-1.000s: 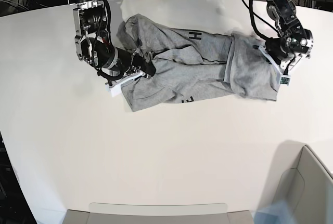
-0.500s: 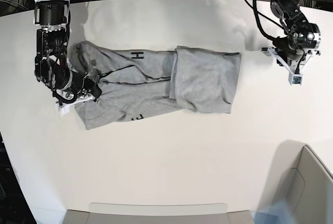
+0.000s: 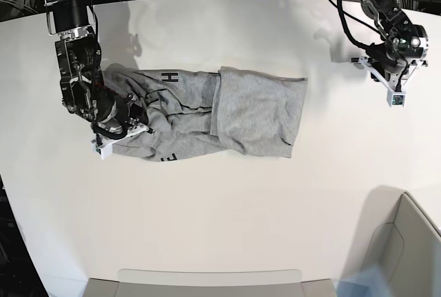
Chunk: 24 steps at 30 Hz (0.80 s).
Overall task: Fold the T-shirt properly
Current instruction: 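Open both grippers and lift them away from the folded shirt, then grasp the shirt's end with the right gripper and fold it over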
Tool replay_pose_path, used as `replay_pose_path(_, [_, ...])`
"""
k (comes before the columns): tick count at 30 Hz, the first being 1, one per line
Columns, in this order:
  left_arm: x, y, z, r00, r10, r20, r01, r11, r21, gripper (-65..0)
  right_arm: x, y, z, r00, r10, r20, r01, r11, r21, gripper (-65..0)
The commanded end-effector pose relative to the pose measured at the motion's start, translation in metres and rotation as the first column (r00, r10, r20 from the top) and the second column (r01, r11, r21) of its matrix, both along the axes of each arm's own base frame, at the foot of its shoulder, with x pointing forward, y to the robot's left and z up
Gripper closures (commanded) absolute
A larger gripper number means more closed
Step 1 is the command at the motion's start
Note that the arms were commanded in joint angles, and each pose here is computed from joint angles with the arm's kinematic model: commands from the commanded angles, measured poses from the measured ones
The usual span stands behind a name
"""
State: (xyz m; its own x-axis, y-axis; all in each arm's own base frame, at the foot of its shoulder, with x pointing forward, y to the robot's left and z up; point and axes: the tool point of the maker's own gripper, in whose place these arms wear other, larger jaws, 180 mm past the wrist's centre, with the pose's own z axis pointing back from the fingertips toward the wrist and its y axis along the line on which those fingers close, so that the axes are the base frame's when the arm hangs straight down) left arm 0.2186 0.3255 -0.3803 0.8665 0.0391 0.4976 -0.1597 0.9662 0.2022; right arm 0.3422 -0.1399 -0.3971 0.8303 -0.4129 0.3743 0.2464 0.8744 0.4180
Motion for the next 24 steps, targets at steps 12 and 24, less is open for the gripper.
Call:
replay_pose_path(12, [0.004, 0.015, 0.015, 1.0, 0.0, 0.027, -0.002, 0.999, 0.052, -12.1, 0.007, 0.094, 0.05, 0.983, 0.156, 0.094, -0.16, 0.986, 0.035, 0.0])
replay_pose_path(24, [-0.006, 0.016, 0.009, 1.0, 0.002, -0.001, -0.002, 0.999, 0.053, -12.1, 0.012, 0.201, 0.087, 0.883, 0.422, 0.205, -0.404, 0.906, -0.125, 0.0])
